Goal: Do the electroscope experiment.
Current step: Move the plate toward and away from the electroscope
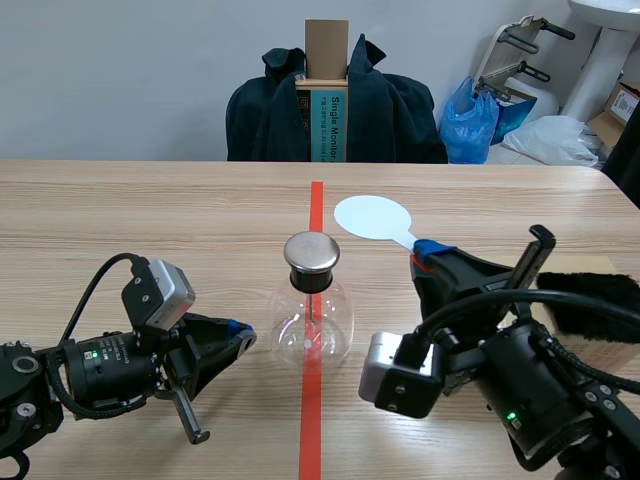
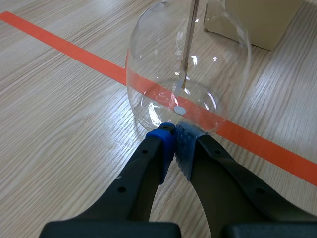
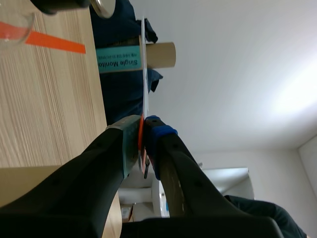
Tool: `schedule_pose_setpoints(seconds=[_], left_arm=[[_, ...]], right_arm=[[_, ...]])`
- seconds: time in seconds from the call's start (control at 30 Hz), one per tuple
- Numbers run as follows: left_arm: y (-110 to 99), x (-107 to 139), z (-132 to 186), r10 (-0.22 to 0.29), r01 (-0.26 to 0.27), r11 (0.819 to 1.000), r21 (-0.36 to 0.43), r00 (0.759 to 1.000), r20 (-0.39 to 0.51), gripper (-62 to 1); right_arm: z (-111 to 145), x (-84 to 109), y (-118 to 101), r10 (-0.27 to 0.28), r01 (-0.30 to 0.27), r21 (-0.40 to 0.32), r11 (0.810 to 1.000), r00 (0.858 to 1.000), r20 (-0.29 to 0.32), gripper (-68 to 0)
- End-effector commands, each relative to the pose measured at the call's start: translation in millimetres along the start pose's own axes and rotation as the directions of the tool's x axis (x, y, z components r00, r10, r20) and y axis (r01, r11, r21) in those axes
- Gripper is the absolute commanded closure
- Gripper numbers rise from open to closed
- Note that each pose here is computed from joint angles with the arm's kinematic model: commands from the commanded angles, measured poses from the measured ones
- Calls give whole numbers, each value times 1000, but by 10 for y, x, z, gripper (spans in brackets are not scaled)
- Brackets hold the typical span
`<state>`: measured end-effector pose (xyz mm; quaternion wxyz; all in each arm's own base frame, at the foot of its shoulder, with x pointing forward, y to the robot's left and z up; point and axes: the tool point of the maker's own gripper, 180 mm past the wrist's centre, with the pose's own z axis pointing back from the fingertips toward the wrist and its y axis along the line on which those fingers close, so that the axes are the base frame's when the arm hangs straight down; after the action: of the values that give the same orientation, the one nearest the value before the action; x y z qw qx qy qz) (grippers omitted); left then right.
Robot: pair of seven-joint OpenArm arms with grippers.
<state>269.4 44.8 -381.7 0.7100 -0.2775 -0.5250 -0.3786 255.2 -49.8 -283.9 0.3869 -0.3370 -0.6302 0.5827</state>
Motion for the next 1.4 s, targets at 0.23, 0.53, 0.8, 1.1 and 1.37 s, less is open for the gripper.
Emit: schedule_pose_setpoints(seconds=[0.23, 0.53, 0.8, 1.1, 1.37], left_arm=[[1, 79, -12, -1, 2, 1000, -1, 1000, 29, -28], [1, 79, -12, -1, 2, 1000, -1, 1000, 29, -28], [-7, 68, -12, -9, 9, 1000, -6, 1000, 23, -28], [-30, 39, 1, -4, 4, 1000, -4, 1000, 19, -28], [-18, 33, 5, -9, 8, 1000, 9, 1000, 20, -28]], right_arm=[[-40, 211, -117, 34, -29, -39, 999, 991, 133, -8], [-11, 374, -90, 41, -36, -29, 999, 974, 224, -8], [-7, 388, -62, 34, -32, -13, 999, 972, 232, -8], [-10, 375, -64, 35, -33, -14, 999, 973, 226, -8], [-126, 134, -147, 50, -46, -38, 998, 992, 113, -8]])
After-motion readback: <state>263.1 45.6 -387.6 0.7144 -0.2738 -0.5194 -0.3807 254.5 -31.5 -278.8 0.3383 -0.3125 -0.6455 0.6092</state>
